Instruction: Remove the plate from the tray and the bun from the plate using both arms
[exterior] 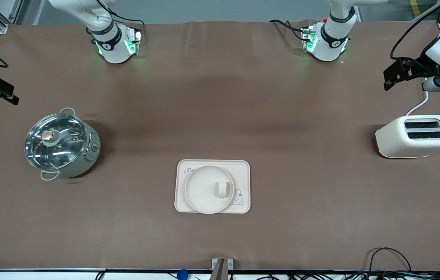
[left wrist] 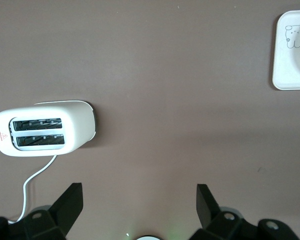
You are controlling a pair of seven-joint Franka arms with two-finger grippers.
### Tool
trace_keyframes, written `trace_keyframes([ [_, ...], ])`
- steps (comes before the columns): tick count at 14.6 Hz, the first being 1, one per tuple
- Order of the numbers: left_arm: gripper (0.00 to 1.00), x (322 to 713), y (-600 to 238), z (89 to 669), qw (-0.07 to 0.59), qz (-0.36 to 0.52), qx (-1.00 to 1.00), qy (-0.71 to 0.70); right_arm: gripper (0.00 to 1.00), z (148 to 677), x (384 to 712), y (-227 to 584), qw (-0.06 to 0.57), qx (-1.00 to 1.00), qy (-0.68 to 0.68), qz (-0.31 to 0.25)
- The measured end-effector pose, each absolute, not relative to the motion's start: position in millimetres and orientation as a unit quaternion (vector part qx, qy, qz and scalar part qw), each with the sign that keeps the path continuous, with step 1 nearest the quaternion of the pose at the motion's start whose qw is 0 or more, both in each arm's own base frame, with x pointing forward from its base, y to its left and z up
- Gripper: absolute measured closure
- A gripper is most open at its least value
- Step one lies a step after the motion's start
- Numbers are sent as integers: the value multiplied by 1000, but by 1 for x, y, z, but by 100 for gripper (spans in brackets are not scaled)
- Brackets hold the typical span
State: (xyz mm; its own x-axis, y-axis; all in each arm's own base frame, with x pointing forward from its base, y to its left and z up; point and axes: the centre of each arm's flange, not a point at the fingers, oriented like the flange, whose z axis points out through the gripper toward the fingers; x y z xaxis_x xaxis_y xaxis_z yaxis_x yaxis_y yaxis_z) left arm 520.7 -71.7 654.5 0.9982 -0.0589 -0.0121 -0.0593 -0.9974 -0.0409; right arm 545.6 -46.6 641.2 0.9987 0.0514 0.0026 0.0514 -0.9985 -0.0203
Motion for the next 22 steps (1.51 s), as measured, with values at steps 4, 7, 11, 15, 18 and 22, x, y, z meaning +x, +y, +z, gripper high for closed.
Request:
trace_keyframes([
  [4, 0, 520, -74, 654, 21, 5, -999, 32, 0, 641, 546, -43, 10, -1000, -29, -2],
  [7, 0, 521, -75, 654, 21, 6, -999, 33, 0, 642, 549, -26, 19, -999, -37, -9],
  [11, 0, 524, -75, 651, 21, 8, -999, 32, 0, 632, 558, 29, 50, -999, -14, -11],
  [15, 0, 527, -74, 649, 20, 10, -999, 32, 0, 573, 581, 94, 48, -998, 23, 28],
  [18, 0, 527, -74, 650, 20, 9, -999, 31, 0, 518, 608, 133, 54, -997, 48, 30],
  [22, 0, 530, -74, 648, 20, 8, -999, 31, 0, 410, 639, 211, 86, -994, 66, 26],
])
